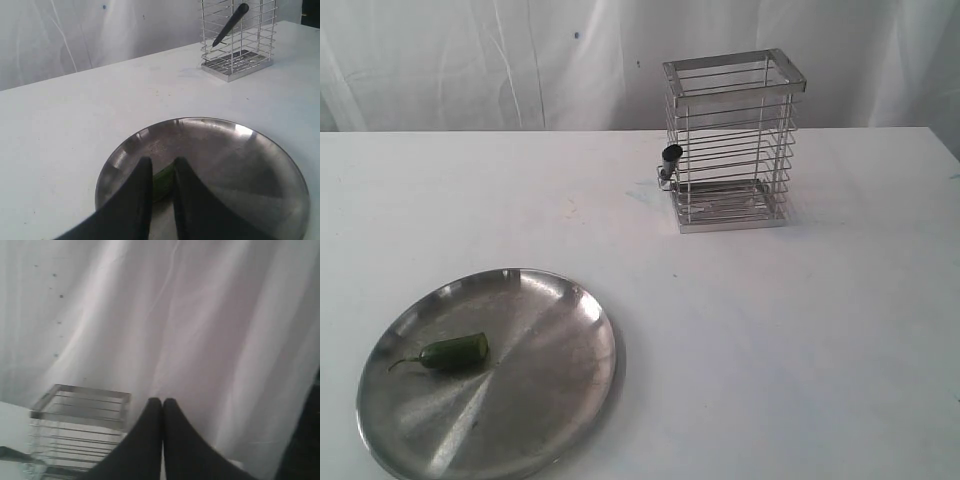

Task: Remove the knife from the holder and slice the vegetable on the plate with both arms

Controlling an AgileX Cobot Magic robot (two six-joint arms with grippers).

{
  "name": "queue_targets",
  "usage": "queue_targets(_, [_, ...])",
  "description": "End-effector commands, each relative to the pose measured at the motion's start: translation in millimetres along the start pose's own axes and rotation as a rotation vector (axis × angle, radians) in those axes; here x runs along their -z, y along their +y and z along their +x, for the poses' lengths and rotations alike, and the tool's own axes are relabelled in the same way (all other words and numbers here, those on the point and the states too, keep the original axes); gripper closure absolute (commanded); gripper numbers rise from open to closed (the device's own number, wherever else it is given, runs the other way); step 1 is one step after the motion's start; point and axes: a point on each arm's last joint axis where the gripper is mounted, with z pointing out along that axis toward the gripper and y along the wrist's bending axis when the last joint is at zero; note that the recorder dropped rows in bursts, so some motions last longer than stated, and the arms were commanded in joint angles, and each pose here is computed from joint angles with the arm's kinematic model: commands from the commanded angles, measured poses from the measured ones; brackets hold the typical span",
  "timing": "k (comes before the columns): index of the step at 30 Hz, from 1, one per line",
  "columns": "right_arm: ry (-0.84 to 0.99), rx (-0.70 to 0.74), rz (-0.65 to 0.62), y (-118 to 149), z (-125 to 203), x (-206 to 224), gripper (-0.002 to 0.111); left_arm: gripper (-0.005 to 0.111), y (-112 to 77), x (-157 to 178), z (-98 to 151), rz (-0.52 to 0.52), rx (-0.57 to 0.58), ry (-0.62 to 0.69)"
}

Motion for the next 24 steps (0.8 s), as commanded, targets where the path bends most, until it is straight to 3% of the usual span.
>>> queue_targets(1, [0.236, -0.151, 0.340, -26, 31, 7, 0.108, 0.085, -0.4, 0, 1, 0.006, 0.004, -0.002])
queue_targets(2, [0.418, -0.255, 0.379, -25, 50, 12, 0.108, 0.085, -0.4, 0, 1, 0.006, 0.004, -0.002])
queue_targets(3, [0.563, -0.304, 0.311, -14, 65, 16, 0.108, 0.085, -0.4, 0, 1, 0.006, 0.004, -0.002])
queue_targets(4, [0.685, -0.350, 0.151, 3, 76, 20, 0.108, 0.085, -0.4, 0, 1, 0.006, 0.004, -0.002])
queue_targets(7, [0.779, -0.411, -0.278, 42, 78, 27, 0.108, 0.085, -0.4, 0, 1, 0.006, 0.004, -0.002])
queue_targets(9, [0.740, -0.506, -0.451, 59, 70, 26, 0.108, 0.085, -0.4, 0, 1, 0.006, 0.004, -0.002])
queue_targets(11, [0.662, -0.675, -0.453, 63, 62, 16, 0.104, 0.085, -0.4, 0, 1, 0.006, 0.004, -0.002])
queue_targets(14, [0.581, -0.867, -0.363, 62, 60, -5, 0.089, 0.085, -0.4, 0, 1, 0.006, 0.004, -0.002])
queue_targets(19, [0.604, -0.994, -0.272, 67, 67, -35, 0.055, 0.085, -0.4, 0, 1, 0.006, 0.004, -0.002])
queue_targets(24, [0.646, -1.004, -0.299, 91, 58, -75, 0.054, 0.085, -0.4, 0, 1, 0.006, 0.004, -0.002])
